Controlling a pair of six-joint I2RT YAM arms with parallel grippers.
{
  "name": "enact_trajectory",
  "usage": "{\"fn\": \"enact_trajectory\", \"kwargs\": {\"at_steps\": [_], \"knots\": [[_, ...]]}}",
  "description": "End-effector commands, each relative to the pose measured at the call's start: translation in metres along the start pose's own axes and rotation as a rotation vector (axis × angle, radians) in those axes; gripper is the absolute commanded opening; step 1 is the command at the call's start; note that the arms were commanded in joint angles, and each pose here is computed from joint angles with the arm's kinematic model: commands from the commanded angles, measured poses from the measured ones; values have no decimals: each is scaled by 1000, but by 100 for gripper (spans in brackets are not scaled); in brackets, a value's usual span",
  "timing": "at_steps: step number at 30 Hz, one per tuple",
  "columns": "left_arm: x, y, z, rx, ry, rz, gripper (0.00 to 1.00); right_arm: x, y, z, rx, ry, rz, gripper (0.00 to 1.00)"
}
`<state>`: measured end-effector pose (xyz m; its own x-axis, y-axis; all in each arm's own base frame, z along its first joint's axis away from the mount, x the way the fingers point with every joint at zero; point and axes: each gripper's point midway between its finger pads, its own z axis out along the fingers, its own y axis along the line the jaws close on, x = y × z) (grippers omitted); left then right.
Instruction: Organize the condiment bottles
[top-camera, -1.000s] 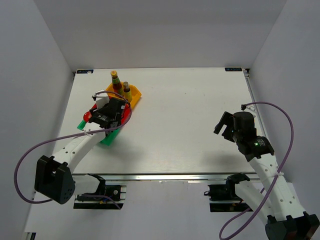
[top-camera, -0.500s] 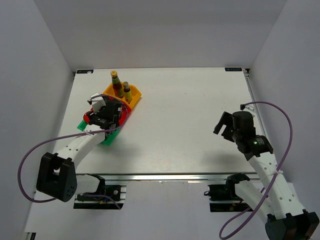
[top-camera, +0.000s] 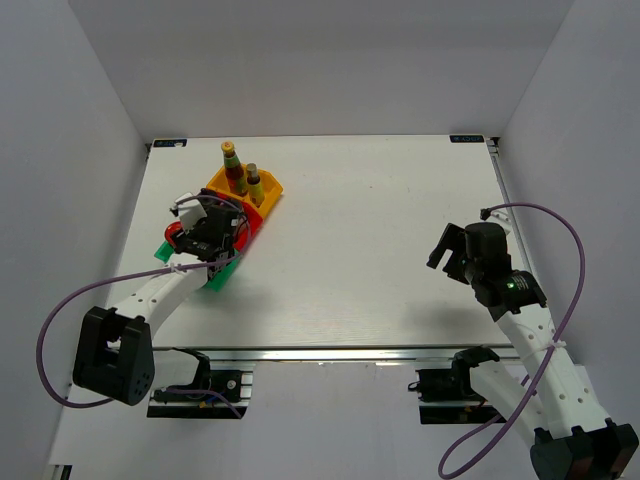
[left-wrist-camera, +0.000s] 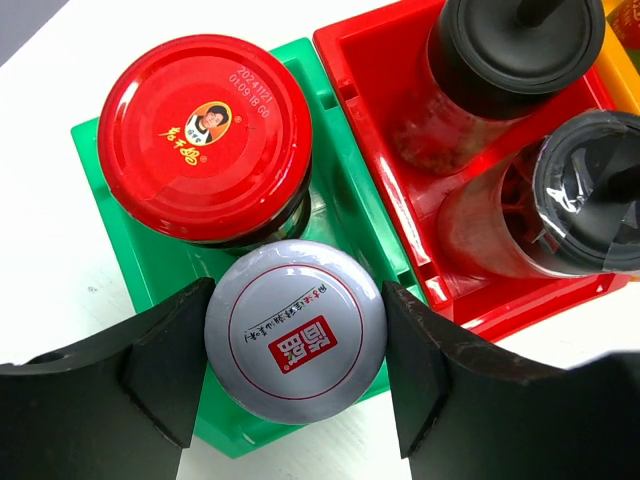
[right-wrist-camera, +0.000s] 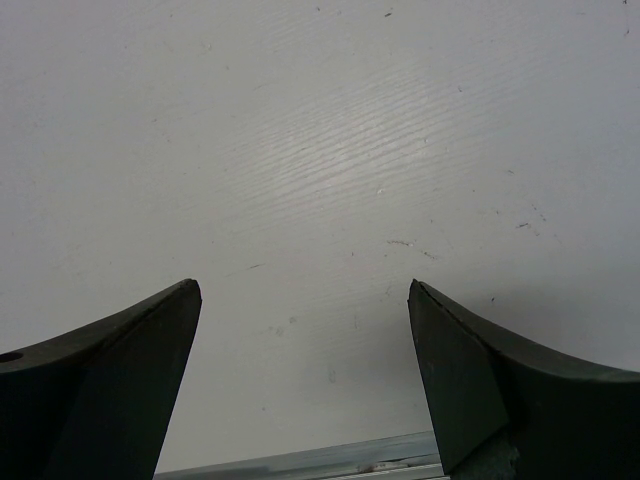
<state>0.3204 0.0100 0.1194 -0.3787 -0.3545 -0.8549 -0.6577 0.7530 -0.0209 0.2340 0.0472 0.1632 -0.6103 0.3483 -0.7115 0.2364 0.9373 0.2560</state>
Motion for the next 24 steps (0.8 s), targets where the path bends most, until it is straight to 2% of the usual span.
{"fn": "enact_trajectory", "kwargs": {"at_steps": [1, 2, 4, 6, 8, 9, 12, 20, 24], "knots": [[-20, -4, -3, 3, -56, -90, 50, -7, 0, 1, 0, -29, -9, 89], [-22, -4, -4, 5, -58, -97, 56, -7, 0, 1, -1, -31, -9, 89], [-23, -4, -6, 9, -49, -87, 57, -7, 0, 1, 1, -31, -7, 89], [-25, -3, -10, 11, -35, -85, 71, -6, -1, 1, 3, -27, -8, 89], [-27, -2, -12, 6, -34, -85, 80, -7, 0, 1, 0, -29, -7, 89], [-30, 0, -14, -1, -30, -90, 89, -6, 0, 1, 0, -26, -7, 89], [-30, 3, -18, -9, -15, -87, 98, -6, 0, 1, 0, -26, -8, 89], [-57, -7, -43, 75, 17, -93, 98, -8, 3, -1, -17, -33, -9, 89], [-74, -33, -70, 282, 42, -89, 98, -8, 3, -2, -21, -36, -9, 89]]}}
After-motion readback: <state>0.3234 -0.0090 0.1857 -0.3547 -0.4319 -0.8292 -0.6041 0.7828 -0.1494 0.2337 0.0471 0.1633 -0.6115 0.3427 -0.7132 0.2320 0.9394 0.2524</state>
